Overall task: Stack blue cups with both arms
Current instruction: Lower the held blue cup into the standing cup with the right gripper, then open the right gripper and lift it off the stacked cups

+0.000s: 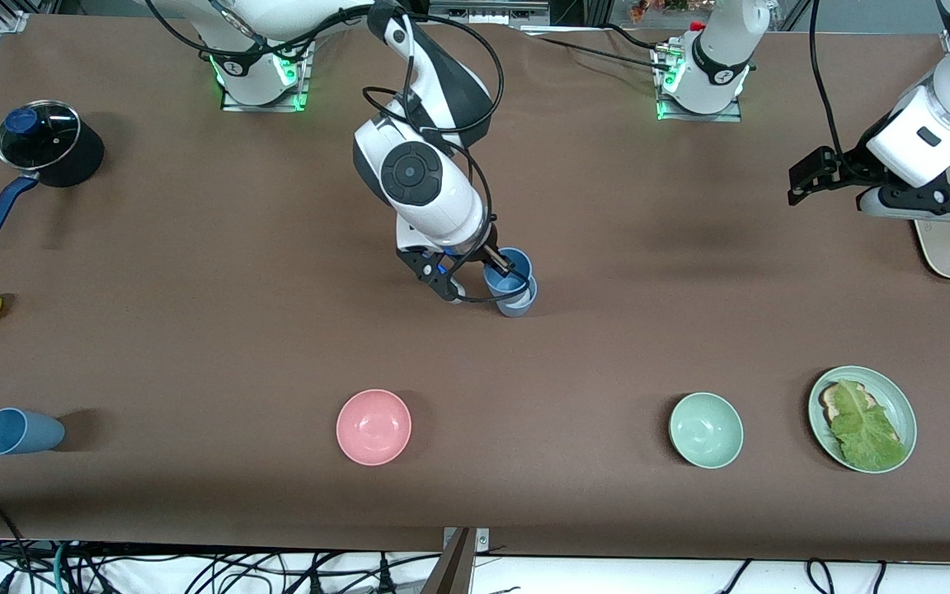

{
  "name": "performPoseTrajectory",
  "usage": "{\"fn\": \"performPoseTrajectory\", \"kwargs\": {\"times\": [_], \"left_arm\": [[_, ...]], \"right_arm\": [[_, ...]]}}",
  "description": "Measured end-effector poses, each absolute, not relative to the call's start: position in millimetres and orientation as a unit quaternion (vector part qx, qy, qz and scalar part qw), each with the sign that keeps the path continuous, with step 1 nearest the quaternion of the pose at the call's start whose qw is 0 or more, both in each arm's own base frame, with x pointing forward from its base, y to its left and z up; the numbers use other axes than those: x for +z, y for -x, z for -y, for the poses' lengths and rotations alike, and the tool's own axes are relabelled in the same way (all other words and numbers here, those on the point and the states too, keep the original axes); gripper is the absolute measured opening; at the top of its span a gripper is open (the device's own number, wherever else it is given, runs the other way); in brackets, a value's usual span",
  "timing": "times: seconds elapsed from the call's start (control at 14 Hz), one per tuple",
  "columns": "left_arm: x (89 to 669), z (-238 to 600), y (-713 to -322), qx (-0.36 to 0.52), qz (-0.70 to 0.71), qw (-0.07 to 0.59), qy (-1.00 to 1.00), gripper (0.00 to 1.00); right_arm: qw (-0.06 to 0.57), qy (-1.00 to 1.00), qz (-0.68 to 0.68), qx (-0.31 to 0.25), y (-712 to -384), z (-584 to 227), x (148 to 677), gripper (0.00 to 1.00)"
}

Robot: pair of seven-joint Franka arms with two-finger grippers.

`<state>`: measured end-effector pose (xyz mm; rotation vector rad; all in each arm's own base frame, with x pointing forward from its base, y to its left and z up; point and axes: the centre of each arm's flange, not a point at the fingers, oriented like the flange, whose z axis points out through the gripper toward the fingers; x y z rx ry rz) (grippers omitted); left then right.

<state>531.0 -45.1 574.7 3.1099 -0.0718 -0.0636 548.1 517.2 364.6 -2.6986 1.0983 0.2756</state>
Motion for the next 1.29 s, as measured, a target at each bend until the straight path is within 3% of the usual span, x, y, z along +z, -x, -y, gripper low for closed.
{"fn": "performPoseTrajectory", "kwargs": {"times": [0.93,1.14,1.29], "left_arm": [[575.1,52.3,-531.0,-0.023,0.03,0.015,-0.999,1.0],[575.1,52.5,-530.9,-0.024,0.03,0.015,-0.999,1.0],[575.1,52.6,-530.9,-0.024,0.03,0.015,-0.999,1.0]], "right_arm": [[0.098,0.917,-0.373,0.101,-536.9,-532.0,339.8,0.06],[0.092,0.917,-0.375,0.103,-538.1,-531.0,330.1,0.18],[0.089,0.92,-0.371,0.092,-540.2,-530.0,332.2,0.37]]}}
